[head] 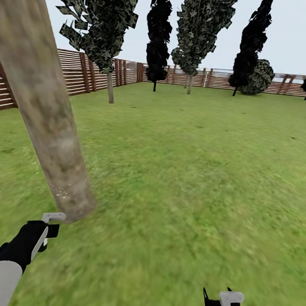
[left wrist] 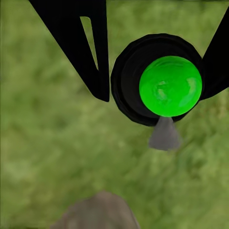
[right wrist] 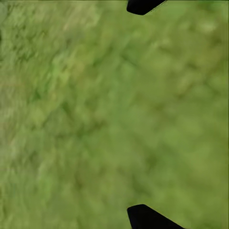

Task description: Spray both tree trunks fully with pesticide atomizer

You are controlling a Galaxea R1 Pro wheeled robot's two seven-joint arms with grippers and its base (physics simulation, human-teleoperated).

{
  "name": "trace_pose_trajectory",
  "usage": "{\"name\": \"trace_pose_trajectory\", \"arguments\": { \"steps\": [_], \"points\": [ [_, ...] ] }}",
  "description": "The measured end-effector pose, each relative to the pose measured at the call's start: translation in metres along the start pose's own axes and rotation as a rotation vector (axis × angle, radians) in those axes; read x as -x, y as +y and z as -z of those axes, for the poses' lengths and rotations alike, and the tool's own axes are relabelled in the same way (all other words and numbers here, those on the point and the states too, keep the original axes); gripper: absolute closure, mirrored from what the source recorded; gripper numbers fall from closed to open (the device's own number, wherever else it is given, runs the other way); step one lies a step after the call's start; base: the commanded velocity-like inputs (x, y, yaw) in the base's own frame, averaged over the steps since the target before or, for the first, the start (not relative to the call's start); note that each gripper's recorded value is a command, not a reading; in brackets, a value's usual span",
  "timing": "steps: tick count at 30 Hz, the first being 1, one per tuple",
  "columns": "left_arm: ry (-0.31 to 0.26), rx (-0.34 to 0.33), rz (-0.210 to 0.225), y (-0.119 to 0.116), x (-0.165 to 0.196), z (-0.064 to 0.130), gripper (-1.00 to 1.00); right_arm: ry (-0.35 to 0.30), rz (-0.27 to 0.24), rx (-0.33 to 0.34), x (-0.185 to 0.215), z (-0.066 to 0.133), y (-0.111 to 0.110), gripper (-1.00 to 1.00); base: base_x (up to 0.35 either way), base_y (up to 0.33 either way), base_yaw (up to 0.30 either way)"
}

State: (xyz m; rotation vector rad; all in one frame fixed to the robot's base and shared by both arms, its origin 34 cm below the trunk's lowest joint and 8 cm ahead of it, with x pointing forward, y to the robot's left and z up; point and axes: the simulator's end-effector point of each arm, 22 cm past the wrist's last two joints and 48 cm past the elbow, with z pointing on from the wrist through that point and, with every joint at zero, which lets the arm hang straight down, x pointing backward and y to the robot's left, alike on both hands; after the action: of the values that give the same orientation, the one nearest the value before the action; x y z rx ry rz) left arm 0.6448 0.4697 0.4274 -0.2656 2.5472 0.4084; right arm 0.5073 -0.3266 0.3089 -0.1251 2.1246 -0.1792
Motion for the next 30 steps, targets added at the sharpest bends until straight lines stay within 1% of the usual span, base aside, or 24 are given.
{"name": "trace_pose_trajectory", "arguments": {
  "steps": [5,10,12,13,15,16,18,22,24,27,30],
  "points": [
    [-0.009,0.003,0.004,0.002,0.004,0.001,1.00,0.001,0.000,0.000,0.000,0.000,0.000,-1.00,0.074,-0.098,0.255],
    [-0.020,0.003,0.005,0.008,0.017,0.004,1.00,0.001,-0.001,-0.001,0.000,0.000,0.000,-1.00,0.001,-0.002,0.025],
    [-0.049,0.020,0.009,0.021,0.041,0.009,1.00,0.001,-0.001,-0.001,0.000,0.000,0.000,-1.00,0.000,0.000,0.001],
    [-0.057,0.045,0.008,0.039,0.047,0.010,1.00,0.001,-0.001,-0.001,0.000,0.000,0.000,-1.00,0.000,0.000,0.000],
    [-0.063,0.052,0.017,0.049,0.051,0.011,1.00,0.001,-0.001,-0.001,0.000,0.000,0.000,-1.00,0.000,0.000,0.000],
    [-0.077,0.051,0.020,0.049,0.057,0.013,1.00,0.001,-0.001,-0.001,0.000,0.000,0.000,-1.00,0.000,0.000,0.000],
    [-0.118,0.047,0.031,0.047,0.083,0.023,1.00,0.000,-0.001,-0.001,0.000,0.000,0.000,-1.00,0.000,0.000,0.000],
    [-0.116,0.045,0.038,0.057,0.107,0.034,1.00,0.001,-0.001,-0.001,0.000,0.000,0.000,-1.00,0.000,0.000,0.000],
    [-0.112,0.049,0.039,0.062,0.105,0.033,1.00,0.001,-0.001,-0.001,0.000,0.000,0.000,-1.00,0.000,0.000,0.071],
    [-0.113,0.045,0.034,0.060,0.106,0.034,1.00,0.001,-0.001,-0.001,0.000,0.000,0.000,-1.00,0.000,0.000,0.237],
    [-0.126,0.040,0.038,0.060,0.117,0.037,1.00,0.001,-0.001,-0.001,0.000,0.000,0.000,-1.00,0.000,0.000,0.220]
  ]
}}
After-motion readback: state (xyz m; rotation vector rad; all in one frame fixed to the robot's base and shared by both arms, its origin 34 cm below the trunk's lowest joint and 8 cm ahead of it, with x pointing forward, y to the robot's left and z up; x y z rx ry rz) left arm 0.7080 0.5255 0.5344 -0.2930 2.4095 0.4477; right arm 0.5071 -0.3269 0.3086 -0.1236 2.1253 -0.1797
